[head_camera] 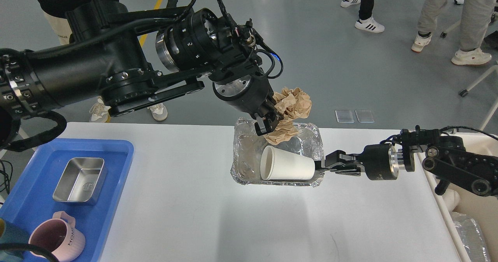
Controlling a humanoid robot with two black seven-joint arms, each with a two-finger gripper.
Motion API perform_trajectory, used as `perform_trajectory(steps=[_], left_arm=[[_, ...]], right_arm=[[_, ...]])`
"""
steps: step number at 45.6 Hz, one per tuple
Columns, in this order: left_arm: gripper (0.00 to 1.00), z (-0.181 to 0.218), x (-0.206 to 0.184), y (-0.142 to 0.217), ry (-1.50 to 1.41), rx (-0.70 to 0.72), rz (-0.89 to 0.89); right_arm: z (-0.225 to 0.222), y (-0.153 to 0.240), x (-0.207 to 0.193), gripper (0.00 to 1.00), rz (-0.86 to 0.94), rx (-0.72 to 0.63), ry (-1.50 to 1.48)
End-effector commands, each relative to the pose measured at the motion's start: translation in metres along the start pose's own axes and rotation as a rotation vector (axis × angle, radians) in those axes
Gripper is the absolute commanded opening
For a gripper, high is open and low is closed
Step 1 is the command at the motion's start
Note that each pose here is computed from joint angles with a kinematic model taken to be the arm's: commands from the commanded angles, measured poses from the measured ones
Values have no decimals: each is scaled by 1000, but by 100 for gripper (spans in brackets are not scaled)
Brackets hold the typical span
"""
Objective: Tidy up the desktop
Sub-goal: 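Lower the brown paper into the held foil tray beside the cup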
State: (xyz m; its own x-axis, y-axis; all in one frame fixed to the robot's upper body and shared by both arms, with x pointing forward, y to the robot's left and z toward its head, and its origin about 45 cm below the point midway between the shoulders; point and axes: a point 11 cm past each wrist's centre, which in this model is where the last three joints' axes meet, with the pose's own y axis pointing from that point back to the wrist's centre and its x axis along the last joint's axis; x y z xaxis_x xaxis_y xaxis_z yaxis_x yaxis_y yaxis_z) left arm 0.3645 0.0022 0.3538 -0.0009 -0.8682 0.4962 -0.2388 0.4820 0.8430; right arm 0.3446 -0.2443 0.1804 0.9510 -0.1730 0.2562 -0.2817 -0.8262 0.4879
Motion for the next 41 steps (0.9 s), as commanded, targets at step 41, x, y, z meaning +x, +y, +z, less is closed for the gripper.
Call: perform_trajectory(steps=[41], left_arm=[[37, 1, -1, -6, 1, -1, -8]], right_arm=[[2, 7, 3, 0, 18, -7, -1]])
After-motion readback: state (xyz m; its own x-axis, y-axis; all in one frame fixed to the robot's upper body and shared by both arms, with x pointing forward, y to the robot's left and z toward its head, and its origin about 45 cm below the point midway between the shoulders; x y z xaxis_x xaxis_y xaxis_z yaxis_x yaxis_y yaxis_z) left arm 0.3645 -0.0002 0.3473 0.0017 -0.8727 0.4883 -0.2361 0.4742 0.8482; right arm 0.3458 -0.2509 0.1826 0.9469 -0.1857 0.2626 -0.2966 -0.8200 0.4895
